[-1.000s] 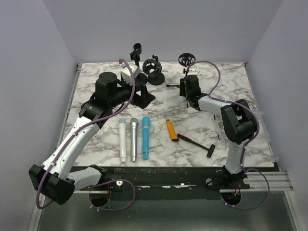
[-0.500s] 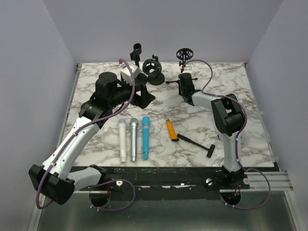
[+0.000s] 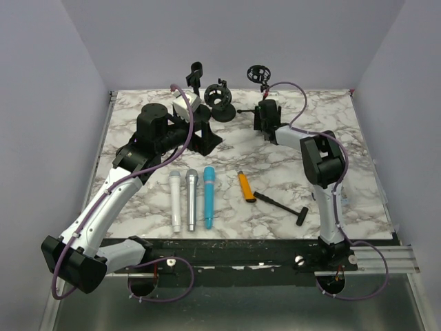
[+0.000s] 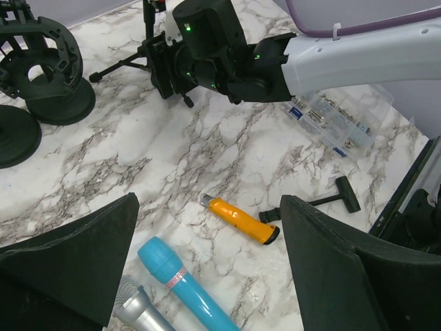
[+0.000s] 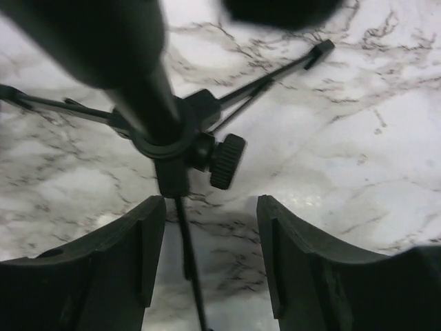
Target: Remove the microphone from the stand
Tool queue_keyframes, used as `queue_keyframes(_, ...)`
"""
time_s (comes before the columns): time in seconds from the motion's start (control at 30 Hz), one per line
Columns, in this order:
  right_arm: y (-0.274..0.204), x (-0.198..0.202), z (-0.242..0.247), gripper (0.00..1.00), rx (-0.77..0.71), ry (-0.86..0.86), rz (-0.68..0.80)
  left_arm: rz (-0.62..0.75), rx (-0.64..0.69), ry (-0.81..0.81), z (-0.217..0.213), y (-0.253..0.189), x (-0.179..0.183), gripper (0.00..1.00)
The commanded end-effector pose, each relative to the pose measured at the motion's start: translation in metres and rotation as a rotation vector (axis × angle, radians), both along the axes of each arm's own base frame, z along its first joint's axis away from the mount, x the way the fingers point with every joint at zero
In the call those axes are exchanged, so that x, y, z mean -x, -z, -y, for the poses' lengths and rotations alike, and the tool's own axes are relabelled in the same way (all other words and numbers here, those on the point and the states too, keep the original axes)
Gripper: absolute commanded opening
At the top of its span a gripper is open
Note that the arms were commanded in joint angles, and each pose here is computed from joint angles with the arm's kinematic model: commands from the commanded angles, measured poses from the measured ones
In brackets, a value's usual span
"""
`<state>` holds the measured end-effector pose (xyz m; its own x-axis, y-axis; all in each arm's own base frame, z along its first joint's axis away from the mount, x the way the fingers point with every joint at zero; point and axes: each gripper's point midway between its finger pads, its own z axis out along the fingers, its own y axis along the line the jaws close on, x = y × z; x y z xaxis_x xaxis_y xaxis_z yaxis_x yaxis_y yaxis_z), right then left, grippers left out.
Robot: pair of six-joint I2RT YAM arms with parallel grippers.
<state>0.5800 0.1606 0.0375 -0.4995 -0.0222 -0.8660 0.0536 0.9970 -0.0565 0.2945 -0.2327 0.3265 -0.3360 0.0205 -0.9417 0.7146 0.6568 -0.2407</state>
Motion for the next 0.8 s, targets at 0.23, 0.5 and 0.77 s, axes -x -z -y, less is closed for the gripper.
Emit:
queue_keyframes(0.23, -0.050, 0.065, 0.027, 0.86, -0.070, 0.041, 0.001, 0.021, 0.017, 0.013, 0.002, -0.005, 0.003, 0.87)
queue_keyframes(0.5, -0.115, 0.159, 0.034, 0.95, -0.253, -0.002, -0.009, 0.057, 0.029, -0.019, -0.003, -0.009, 0.002, 0.87)
queue_keyframes(0.77, -0.195, 0.255, 0.037, 1.00, -0.436, -0.150, 0.138, 0.191, 0.158, -0.176, -0.036, -0.055, 0.017, 0.89)
